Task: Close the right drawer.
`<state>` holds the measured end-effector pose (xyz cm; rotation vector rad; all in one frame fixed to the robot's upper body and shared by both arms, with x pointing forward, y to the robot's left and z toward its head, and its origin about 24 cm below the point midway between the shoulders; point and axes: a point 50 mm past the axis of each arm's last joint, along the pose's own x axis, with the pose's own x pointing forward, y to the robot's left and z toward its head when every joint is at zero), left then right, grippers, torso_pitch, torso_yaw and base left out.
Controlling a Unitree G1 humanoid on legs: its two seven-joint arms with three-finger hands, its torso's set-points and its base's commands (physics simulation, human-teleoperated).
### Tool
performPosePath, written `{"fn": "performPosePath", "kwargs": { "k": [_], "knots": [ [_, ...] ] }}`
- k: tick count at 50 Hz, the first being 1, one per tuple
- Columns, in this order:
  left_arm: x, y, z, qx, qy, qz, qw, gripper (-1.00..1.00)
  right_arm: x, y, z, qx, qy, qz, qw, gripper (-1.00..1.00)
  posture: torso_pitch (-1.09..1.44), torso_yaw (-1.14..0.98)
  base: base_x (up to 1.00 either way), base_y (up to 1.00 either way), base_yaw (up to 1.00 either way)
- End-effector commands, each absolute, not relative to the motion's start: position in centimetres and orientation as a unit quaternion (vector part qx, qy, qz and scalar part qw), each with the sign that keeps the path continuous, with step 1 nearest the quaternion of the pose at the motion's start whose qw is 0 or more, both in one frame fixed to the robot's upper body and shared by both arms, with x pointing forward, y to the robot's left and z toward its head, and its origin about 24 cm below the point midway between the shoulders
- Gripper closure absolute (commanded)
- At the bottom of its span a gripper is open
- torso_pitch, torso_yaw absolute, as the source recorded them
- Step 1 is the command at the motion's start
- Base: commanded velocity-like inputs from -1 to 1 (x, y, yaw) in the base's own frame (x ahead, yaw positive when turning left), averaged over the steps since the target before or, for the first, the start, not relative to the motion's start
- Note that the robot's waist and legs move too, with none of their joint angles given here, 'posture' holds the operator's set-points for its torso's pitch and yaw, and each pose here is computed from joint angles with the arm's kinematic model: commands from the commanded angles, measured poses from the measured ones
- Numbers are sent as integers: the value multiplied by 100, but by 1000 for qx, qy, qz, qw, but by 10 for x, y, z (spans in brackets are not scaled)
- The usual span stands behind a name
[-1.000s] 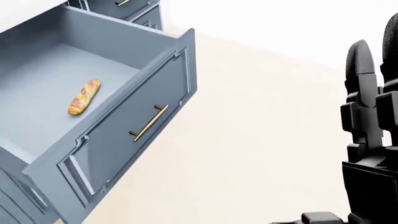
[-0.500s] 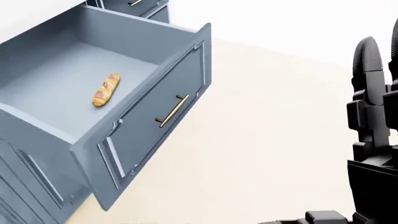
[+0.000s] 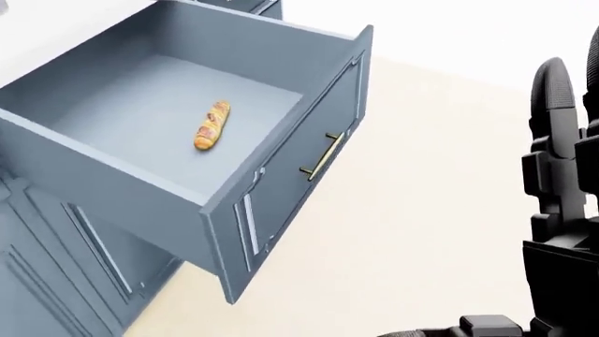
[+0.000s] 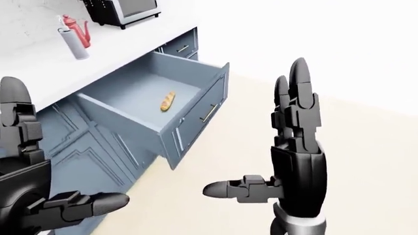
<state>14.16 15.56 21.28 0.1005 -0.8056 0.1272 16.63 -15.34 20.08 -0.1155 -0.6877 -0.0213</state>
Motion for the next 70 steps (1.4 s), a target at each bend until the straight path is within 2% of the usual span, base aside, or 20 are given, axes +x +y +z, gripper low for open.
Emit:
{"fn": "performPosePath", "kwargs": {
  "k": [1,56,70],
  "knots": [
    [137,157,218,50,-409,66,909,-100,162,-151,207,-54,-359,-6,932,-100,0,0,5,41,0],
    [138,157,217,44,-407,64,910,-100,163,-152,207,-52,-357,-8,932,-100,0,0,6,40,0],
    [138,157,217,44,-407,65,910,-100,163,-154,208,-55,-361,-18,931,-100,0,0,0,2,0]
  ]
}}
